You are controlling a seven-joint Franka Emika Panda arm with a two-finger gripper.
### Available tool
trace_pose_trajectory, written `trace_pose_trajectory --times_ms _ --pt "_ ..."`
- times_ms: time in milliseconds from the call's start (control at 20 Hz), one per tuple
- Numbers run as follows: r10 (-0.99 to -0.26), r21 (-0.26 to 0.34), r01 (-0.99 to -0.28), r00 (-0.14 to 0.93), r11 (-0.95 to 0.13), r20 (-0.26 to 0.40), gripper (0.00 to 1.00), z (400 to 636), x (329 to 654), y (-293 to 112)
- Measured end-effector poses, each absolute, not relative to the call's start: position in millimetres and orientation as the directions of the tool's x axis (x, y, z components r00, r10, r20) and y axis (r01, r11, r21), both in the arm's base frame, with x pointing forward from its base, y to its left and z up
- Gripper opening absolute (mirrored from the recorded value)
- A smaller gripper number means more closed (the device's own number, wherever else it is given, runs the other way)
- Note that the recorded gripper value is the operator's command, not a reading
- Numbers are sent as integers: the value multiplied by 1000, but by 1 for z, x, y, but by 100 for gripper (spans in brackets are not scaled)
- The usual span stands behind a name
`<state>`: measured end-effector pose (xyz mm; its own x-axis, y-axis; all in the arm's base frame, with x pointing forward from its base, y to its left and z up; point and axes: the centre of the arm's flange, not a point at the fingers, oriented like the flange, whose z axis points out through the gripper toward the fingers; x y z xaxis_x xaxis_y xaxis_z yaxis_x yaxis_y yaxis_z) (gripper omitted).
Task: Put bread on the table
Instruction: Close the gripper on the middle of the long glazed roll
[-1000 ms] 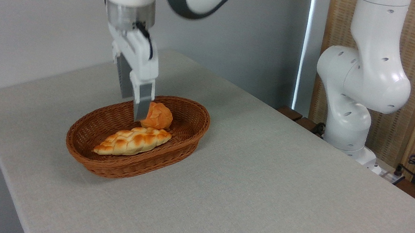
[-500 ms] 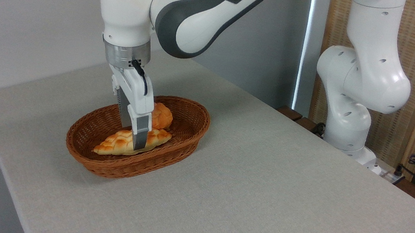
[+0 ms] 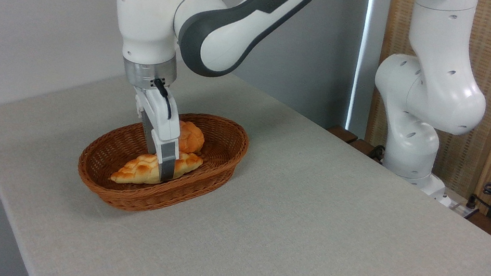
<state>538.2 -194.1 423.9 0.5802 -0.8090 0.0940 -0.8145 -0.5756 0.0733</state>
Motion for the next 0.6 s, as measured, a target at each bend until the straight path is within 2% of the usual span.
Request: trace_pose_trajectory --times_ms 50,100,600 --pt "-812 69 -817 577 -573 91 53 424 538 -194" --pt "-818 58 -822 569 -566 83 51 424 538 -193" --pt "-829 49 -832 555 -553 74 50 422 538 -194"
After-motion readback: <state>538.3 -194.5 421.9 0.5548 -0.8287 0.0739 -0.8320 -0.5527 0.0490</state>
